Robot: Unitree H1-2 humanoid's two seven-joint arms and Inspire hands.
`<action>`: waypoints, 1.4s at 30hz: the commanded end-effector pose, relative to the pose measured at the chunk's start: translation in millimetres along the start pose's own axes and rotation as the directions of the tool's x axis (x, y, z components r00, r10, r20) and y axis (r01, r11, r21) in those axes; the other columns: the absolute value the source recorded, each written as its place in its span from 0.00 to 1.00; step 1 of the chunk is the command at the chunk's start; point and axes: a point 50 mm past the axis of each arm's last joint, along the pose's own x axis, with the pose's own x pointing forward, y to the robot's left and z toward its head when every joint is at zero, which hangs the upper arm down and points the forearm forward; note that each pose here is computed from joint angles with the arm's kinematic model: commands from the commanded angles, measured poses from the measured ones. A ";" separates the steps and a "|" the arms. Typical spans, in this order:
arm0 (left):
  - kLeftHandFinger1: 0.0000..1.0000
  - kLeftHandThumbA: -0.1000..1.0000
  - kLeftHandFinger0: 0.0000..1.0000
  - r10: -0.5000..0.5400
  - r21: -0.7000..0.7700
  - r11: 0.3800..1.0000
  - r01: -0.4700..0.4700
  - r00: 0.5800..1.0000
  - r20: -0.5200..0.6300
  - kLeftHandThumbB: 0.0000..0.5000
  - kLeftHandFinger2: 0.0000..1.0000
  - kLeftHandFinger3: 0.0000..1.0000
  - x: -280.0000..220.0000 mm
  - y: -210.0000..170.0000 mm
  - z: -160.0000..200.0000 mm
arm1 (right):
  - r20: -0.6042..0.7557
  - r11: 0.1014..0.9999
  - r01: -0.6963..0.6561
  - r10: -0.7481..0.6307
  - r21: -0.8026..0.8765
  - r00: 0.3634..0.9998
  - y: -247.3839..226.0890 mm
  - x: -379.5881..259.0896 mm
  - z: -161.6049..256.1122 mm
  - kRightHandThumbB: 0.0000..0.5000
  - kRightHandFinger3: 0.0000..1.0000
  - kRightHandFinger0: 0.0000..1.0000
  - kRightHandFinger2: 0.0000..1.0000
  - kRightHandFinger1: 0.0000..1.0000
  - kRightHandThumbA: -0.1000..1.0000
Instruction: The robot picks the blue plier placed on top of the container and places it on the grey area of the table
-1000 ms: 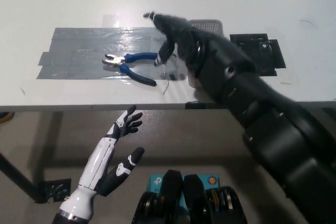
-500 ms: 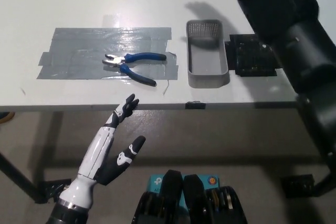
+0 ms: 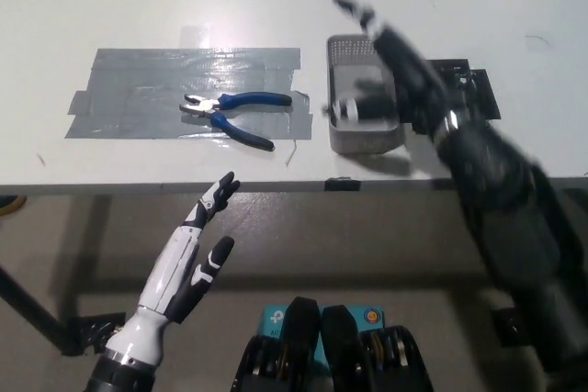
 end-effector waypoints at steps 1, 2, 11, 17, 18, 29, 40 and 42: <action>1.00 1.00 1.00 0.063 0.048 0.997 -0.068 0.993 0.099 0.09 1.00 1.00 36.7 32.7 10.9 | 0.674 0.938 0.143 -0.328 0.316 0.662 -53.5 -194.7 188.7 0.83 1.00 1.00 1.00 1.00 0.92; 1.00 1.00 1.00 0.062 0.044 0.997 -0.067 0.993 0.100 0.10 1.00 1.00 39.6 33.1 10.8 | 0.676 0.936 0.137 -0.330 0.324 0.658 -53.4 -196.8 188.3 0.84 1.00 1.00 1.00 1.00 0.91; 1.00 1.00 1.00 0.059 0.068 0.996 -0.065 0.994 0.087 0.10 1.00 1.00 36.4 31.4 10.0 | 0.621 0.925 0.169 -0.356 0.340 0.698 -41.5 -205.6 162.5 0.86 1.00 1.00 1.00 1.00 0.99; 1.00 1.00 1.00 0.061 0.048 0.997 -0.064 0.996 0.066 0.10 1.00 1.00 20.1 26.4 4.7 | 0.345 0.919 0.172 -0.299 0.354 0.889 2.8 -185.7 65.7 0.74 1.00 1.00 1.00 1.00 1.00; 1.00 1.00 1.00 0.062 0.048 0.997 -0.064 0.996 0.057 0.10 1.00 1.00 14.7 24.6 2.6 | 0.238 0.920 0.198 -0.287 0.338 0.928 18.1 -180.1 32.8 0.69 1.00 1.00 1.00 1.00 1.00; 1.00 1.00 1.00 0.107 -0.010 0.994 -0.107 0.994 -0.008 0.14 1.00 1.00 -10.5 20.6 -7.6 | -0.012 0.921 0.175 -0.183 0.348 0.983 59.0 -180.5 -49.7 0.62 1.00 1.00 1.00 1.00 0.94; 1.00 1.00 1.00 0.105 -0.024 0.994 -0.106 0.994 -0.042 0.17 1.00 1.00 -25.6 18.8 -11.5 | -0.021 0.923 0.173 -0.177 0.344 0.984 69.5 -197.3 -53.3 0.54 1.00 1.00 1.00 1.00 0.91; 1.00 1.00 1.00 0.104 -0.033 0.994 -0.106 0.993 -0.051 0.15 1.00 1.00 -30.6 18.0 -11.8 | -0.023 0.921 0.176 -0.180 0.347 0.983 71.3 -199.9 -53.9 0.54 1.00 1.00 1.00 1.00 0.91</action>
